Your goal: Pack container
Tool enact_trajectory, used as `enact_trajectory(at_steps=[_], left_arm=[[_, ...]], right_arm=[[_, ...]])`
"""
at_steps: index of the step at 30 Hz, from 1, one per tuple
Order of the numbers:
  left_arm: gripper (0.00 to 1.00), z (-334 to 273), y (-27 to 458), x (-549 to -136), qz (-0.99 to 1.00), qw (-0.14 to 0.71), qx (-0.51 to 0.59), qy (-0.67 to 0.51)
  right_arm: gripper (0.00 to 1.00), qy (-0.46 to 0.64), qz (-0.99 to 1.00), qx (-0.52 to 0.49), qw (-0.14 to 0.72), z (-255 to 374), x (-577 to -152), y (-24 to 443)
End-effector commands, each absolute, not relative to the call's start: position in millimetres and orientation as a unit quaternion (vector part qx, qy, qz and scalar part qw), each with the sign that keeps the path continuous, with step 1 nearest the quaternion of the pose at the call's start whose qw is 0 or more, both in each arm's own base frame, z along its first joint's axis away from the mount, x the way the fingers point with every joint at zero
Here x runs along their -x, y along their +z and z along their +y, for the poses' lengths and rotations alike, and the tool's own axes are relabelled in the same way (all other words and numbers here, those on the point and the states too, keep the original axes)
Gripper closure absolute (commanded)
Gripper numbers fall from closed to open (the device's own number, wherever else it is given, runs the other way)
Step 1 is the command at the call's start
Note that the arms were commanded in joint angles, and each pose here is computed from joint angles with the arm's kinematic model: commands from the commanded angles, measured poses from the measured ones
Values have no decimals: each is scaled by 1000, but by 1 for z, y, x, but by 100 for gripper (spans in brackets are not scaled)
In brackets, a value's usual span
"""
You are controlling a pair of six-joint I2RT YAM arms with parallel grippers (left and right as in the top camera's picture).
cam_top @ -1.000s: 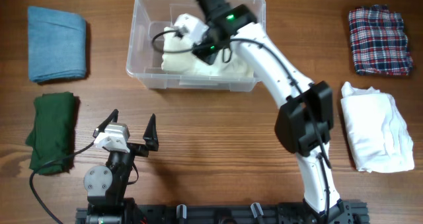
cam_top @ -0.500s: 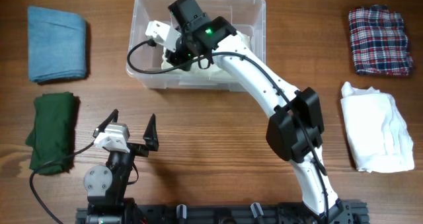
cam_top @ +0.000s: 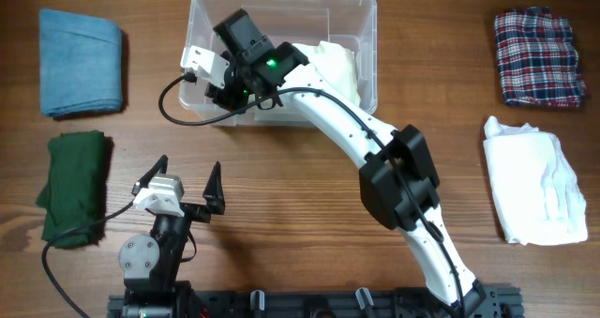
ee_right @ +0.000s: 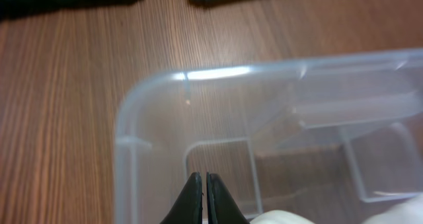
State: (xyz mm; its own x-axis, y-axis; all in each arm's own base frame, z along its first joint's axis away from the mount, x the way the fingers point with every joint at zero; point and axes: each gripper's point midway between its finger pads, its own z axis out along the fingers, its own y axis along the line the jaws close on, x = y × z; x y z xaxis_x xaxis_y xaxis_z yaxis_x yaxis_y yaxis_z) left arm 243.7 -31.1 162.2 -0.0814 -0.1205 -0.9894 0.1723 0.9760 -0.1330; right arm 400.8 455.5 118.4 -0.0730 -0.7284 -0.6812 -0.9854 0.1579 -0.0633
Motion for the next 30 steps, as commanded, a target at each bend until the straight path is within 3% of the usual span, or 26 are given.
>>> enact_trajectory(at_steps=[1, 16, 30], left_arm=[[0, -31, 160, -244, 728, 677, -14, -109], [0, -31, 160, -244, 728, 677, -14, -109], [0, -31, 160, -244, 728, 677, -14, -109]], right_arm=[[96, 218, 707, 605, 295, 459, -407, 106], [96, 115, 770, 578, 246, 399, -434, 75], [96, 86, 801, 561, 188, 342, -444, 60]])
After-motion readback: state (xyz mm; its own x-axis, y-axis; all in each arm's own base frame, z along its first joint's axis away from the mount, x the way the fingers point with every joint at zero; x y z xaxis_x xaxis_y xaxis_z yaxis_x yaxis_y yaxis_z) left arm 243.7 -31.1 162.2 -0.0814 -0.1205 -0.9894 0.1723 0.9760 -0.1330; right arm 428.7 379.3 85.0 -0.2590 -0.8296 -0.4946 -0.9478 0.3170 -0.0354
